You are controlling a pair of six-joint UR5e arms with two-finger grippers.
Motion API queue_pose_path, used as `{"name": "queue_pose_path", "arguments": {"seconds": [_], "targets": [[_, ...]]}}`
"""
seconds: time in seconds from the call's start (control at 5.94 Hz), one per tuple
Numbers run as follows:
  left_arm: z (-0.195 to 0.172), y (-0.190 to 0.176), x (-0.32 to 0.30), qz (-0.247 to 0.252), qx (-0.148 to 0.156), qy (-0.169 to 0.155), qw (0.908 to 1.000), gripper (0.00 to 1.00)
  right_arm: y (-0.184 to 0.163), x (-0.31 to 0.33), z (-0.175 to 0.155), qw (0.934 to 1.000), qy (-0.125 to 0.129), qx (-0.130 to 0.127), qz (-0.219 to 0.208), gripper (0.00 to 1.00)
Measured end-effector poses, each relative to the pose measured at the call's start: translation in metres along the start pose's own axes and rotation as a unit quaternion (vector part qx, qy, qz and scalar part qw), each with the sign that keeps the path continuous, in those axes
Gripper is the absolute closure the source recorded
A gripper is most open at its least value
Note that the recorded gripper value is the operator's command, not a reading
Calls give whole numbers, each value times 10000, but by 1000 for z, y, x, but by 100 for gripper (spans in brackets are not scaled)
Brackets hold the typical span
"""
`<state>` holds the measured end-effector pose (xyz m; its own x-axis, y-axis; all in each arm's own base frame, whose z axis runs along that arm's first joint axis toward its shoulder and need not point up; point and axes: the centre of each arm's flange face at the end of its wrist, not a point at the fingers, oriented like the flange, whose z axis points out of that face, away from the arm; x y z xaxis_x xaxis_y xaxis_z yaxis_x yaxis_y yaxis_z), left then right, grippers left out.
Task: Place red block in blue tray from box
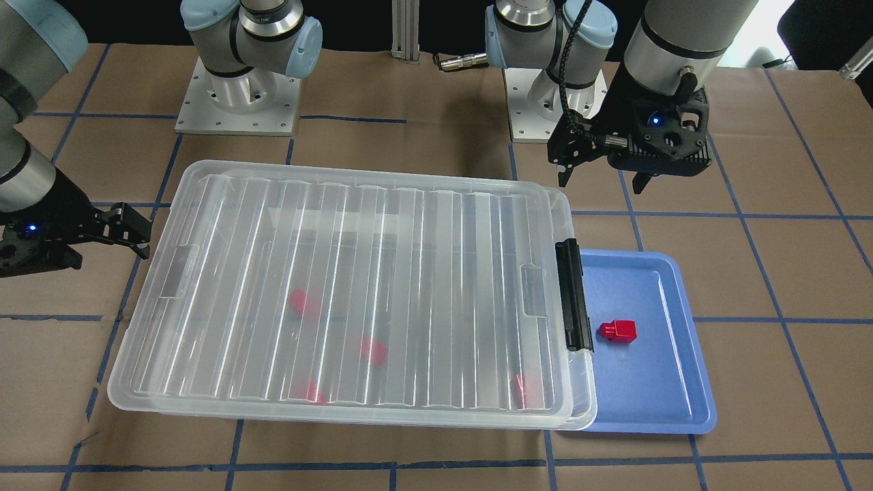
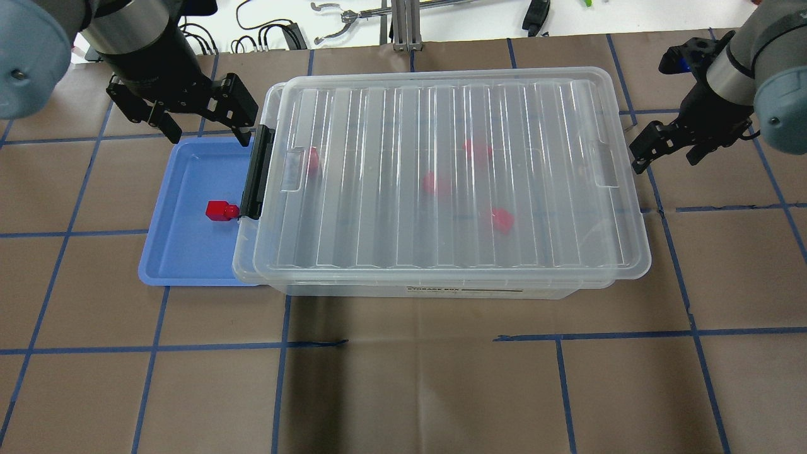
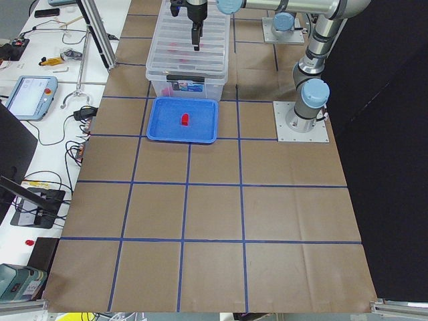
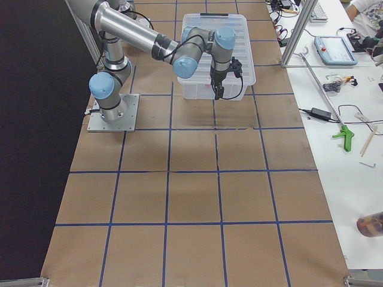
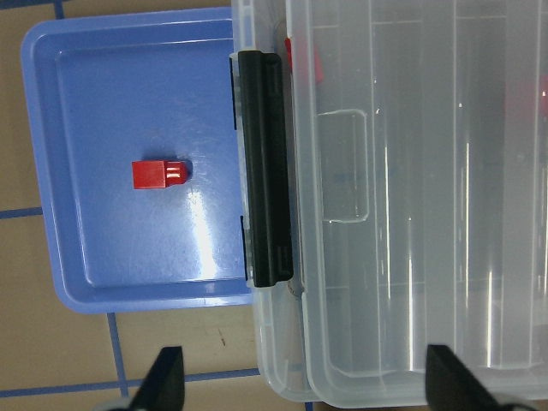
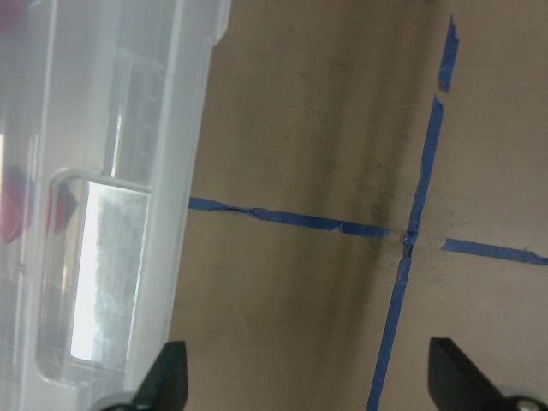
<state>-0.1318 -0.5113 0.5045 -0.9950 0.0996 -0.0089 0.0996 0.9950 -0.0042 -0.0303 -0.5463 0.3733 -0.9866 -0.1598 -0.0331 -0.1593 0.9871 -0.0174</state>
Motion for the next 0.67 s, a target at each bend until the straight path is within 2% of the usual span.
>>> {"name": "queue_pose_path", "arguments": {"seconds": [0.34,0.67], "targets": [[0,0,0,8,-3,2,10000,2,-11,-28,-52,9997,114,195,-7,0],[-1,-1,0,13,4,-22,10000,2,-23,-97,-103,9989,53,14,459,0]]}}
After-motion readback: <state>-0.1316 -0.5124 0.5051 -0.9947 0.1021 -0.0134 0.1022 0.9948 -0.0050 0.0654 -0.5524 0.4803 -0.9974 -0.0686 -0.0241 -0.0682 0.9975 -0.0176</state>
